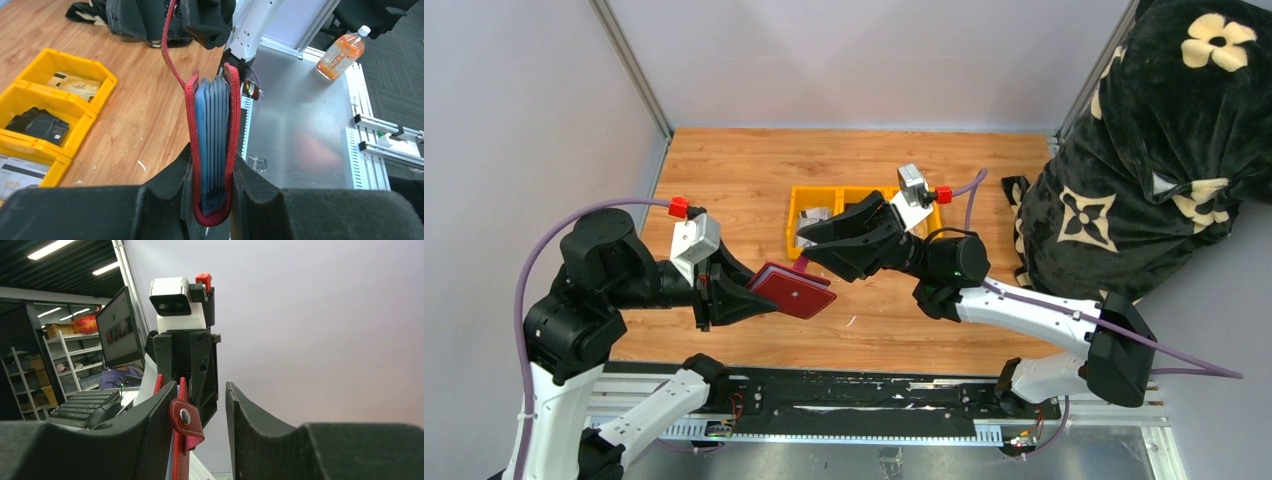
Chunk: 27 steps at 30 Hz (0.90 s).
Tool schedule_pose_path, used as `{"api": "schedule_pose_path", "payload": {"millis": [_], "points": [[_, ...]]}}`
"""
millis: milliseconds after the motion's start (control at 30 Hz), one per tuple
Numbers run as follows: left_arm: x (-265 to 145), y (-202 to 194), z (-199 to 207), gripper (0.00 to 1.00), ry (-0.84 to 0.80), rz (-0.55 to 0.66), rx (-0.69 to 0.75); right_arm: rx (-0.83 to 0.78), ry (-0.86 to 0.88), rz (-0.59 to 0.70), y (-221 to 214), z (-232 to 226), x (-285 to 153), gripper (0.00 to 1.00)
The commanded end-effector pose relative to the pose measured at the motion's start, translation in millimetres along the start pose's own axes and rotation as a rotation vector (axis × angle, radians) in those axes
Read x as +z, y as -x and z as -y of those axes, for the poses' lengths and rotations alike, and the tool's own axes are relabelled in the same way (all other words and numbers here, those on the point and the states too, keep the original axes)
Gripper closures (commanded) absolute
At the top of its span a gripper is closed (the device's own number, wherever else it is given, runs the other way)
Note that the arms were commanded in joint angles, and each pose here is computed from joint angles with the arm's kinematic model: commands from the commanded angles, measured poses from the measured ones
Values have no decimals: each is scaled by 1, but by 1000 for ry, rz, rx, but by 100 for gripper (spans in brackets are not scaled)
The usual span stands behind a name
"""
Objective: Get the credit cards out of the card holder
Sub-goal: Open the card holder at the center of the board.
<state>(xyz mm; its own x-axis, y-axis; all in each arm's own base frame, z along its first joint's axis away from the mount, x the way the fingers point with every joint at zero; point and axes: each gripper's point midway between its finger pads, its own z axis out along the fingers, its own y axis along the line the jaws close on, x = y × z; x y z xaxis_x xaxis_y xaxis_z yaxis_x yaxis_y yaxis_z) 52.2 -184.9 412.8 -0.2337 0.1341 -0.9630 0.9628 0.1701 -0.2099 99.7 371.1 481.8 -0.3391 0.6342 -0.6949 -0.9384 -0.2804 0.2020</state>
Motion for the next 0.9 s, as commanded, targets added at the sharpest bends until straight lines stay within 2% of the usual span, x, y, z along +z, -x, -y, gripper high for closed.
{"api": "schedule_pose_path", "payload": {"millis": [0, 133, 300, 333, 433, 467, 567, 633, 700, 733, 867], "points": [[-3, 11, 7, 100, -12, 27, 38, -44, -16, -39, -10, -2, -1, 57], [-4, 12, 8, 100, -19, 28, 33, -71, -32, -32, -8, 0, 3, 69], [-5, 11, 8, 100, -8, 31, 47, -75, -56, -4, 6, -2, 6, 97], [-5, 9, 6, 100, -5, 29, 64, -76, -66, -1, 9, -3, 6, 100], [-4, 1, 2, 97, 8, 19, 72, -77, -68, -5, 16, -9, 5, 100], [-4, -1, 1, 89, 13, 16, 75, -74, -65, -14, 18, -12, 5, 100], [-2, -9, -4, 36, 24, 3, 83, -59, -52, -72, 15, -19, 9, 100], [-2, -13, -6, 15, 30, -2, 78, -62, -47, -117, 10, -23, 10, 100], [-2, -14, -4, 3, 24, -2, 66, -72, -56, -161, 4, -24, 8, 100], [-2, -14, -3, 1, 17, -2, 63, -82, -60, -179, 2, -25, 8, 100], [-1, -16, -2, 0, 6, -5, 57, -118, -84, -244, -5, -25, 8, 100]]}}
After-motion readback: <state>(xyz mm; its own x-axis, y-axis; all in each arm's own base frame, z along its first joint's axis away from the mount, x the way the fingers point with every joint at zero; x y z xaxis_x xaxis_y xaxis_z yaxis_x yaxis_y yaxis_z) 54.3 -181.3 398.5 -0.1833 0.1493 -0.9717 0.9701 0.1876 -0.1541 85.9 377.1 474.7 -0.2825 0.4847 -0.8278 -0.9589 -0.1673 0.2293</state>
